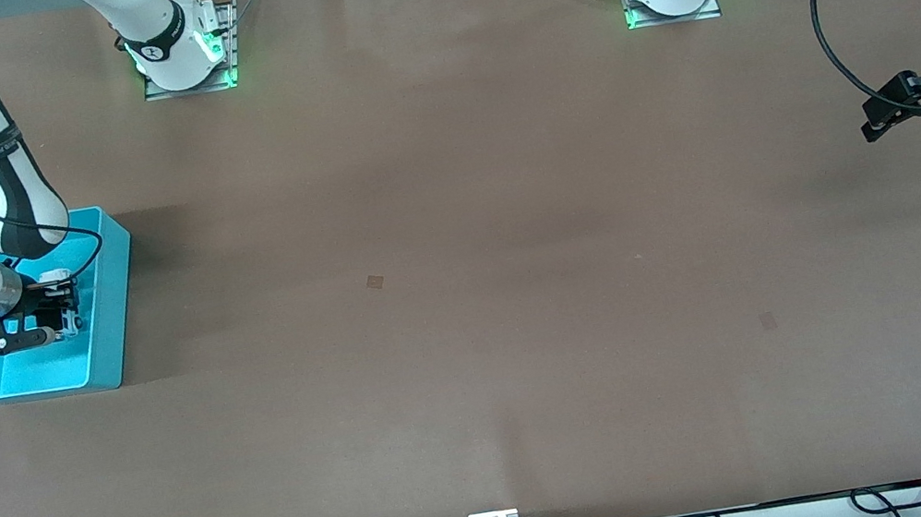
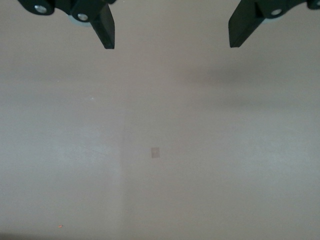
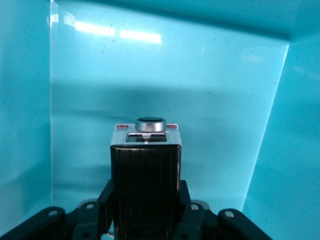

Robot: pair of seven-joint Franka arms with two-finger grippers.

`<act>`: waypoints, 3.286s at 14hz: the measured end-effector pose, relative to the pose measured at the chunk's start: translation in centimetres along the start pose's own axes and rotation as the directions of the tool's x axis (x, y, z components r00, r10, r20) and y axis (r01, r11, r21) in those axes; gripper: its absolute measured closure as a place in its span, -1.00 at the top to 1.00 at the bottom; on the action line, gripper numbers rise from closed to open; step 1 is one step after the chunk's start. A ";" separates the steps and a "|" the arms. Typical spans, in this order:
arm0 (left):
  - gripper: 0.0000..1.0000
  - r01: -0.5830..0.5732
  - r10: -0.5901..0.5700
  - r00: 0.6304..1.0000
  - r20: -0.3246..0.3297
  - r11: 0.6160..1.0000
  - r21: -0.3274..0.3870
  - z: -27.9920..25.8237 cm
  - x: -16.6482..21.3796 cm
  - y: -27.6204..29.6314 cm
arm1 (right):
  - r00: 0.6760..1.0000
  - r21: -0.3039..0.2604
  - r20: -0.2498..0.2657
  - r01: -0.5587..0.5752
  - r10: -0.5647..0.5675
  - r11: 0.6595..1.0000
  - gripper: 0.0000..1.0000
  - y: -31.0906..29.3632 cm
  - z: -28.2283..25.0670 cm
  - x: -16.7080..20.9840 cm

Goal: Wind and store white jeep toy

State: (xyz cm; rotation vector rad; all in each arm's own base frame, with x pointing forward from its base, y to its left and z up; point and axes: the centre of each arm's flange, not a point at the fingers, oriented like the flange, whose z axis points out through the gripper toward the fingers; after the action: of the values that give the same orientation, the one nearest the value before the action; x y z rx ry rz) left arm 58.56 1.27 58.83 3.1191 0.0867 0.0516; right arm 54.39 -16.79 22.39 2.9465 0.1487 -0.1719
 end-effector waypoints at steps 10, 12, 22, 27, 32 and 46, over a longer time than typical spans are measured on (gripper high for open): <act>1.00 0.001 -0.001 1.000 0.005 1.000 0.000 0.0 -0.1 -0.1 | 1.000 0.000 0.003 -0.006 0.006 1.000 0.29 0.2 0.3 -0.1; 1.00 0.001 -0.001 1.000 0.005 1.000 0.000 0.0 -0.1 -0.1 | 1.000 -0.001 0.003 -0.006 0.006 1.000 0.58 0.2 0.3 -0.1; 1.00 -0.007 0.007 1.000 0.000 1.000 -0.001 -0.3 -0.1 0.4 | 1.000 0.012 -0.020 -0.012 0.013 1.000 1.00 0.9 -5.2 0.8; 1.00 -0.011 0.011 1.000 0.019 1.000 -0.001 -0.1 -0.3 0.6 | 1.000 0.030 -0.029 -0.007 0.008 1.000 1.00 1.1 -13.9 2.5; 1.00 -0.011 0.011 0.999 0.032 1.000 0.000 0.0 -0.5 0.6 | 0.999 0.033 -0.044 0.016 -0.015 0.999 1.00 0.2 -24.0 4.1; 1.00 -0.010 0.010 0.999 0.033 1.000 0.000 0.0 -0.5 0.5 | 0.999 0.136 0.021 0.021 -0.024 0.990 1.00 -6.3 -37.4 -1.4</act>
State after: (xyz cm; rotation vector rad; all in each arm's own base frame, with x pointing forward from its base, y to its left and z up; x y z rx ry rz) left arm 58.11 0.77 58.87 3.1190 0.0709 -0.0001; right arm 56.29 -3.64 57.97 3.0784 0.1733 -0.2275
